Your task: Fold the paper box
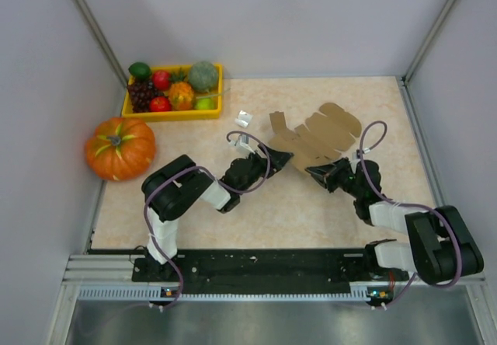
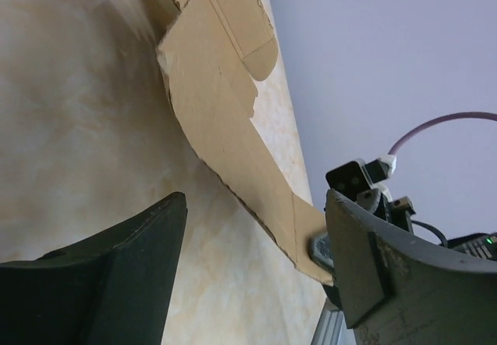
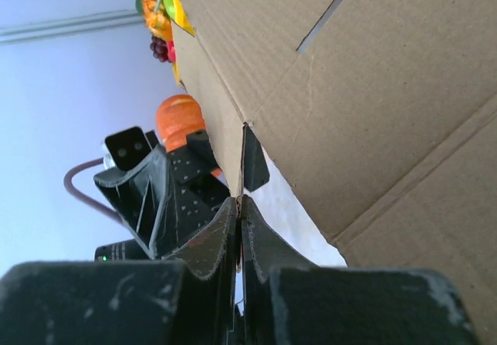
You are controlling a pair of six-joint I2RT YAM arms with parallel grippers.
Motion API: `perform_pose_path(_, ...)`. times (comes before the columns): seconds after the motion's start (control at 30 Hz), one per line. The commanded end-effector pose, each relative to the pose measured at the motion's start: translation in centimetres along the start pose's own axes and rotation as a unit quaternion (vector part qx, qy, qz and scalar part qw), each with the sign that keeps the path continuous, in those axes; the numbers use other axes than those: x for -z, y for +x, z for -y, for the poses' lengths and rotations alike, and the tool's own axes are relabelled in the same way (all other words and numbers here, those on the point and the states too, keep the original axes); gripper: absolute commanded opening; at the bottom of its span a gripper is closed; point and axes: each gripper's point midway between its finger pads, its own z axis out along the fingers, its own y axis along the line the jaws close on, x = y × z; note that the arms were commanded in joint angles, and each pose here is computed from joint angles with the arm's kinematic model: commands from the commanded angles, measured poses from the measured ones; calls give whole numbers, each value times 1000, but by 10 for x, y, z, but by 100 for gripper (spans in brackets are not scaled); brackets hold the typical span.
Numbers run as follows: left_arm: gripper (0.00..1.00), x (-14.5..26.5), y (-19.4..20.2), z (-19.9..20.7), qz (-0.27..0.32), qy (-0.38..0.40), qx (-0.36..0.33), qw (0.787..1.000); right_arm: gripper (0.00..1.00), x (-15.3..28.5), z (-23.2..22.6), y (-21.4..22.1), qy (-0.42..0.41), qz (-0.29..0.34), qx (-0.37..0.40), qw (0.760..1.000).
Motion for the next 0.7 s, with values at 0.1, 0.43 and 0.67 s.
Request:
perform_pose_path(0.1,60,-9,-13,14,25,23,-8,999,0,1,-7,22,-14,-18,14,1000)
perform_pose_path(0.43,16,59,-17,-43,-55,-115,-109,986,74,37,-8,37,109,-119,306,938)
perform_pose_path(0.67,5,119,-15,-36,-220,-109,-211,946,75,54,-79,21,38,-114,516,848)
